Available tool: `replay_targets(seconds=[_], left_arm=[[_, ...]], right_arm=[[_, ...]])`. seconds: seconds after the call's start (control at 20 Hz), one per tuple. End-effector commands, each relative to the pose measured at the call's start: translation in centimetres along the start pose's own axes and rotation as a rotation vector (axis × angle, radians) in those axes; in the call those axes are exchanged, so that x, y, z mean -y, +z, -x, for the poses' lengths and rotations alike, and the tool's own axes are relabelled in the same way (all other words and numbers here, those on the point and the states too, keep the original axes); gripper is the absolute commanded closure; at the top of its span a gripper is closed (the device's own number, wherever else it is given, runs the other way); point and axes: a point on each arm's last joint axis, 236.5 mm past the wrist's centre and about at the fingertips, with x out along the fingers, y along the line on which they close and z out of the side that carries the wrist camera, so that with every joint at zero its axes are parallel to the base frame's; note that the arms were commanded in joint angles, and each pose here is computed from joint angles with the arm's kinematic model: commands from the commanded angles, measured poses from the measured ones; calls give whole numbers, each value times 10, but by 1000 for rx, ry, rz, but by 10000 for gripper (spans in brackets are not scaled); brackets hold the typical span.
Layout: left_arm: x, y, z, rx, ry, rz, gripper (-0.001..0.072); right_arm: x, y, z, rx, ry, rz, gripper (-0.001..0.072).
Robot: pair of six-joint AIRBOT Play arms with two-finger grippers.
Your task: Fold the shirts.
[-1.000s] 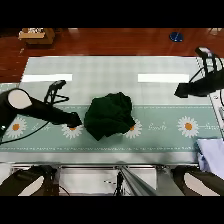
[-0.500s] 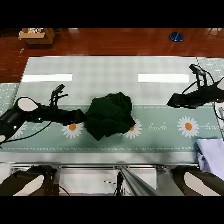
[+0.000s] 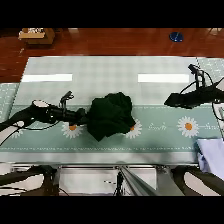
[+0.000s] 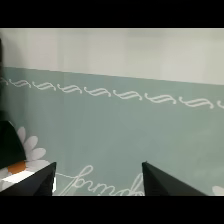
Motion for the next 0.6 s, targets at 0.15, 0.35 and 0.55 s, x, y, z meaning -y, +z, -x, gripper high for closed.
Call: replay_targets(seconds=[0.15, 0.35, 0.55], left_arm=[[14, -11, -2, -58, -91, -37, 688], [22, -22, 0, -106, -127, -52, 687], [26, -27, 2, -130, -149, -50, 687]], right_arm=[[-44, 17, -18, 18, 222, -111, 111], [-72, 13, -76, -61, 293, -114, 111], [-94, 13, -122, -79, 335, -147, 126]])
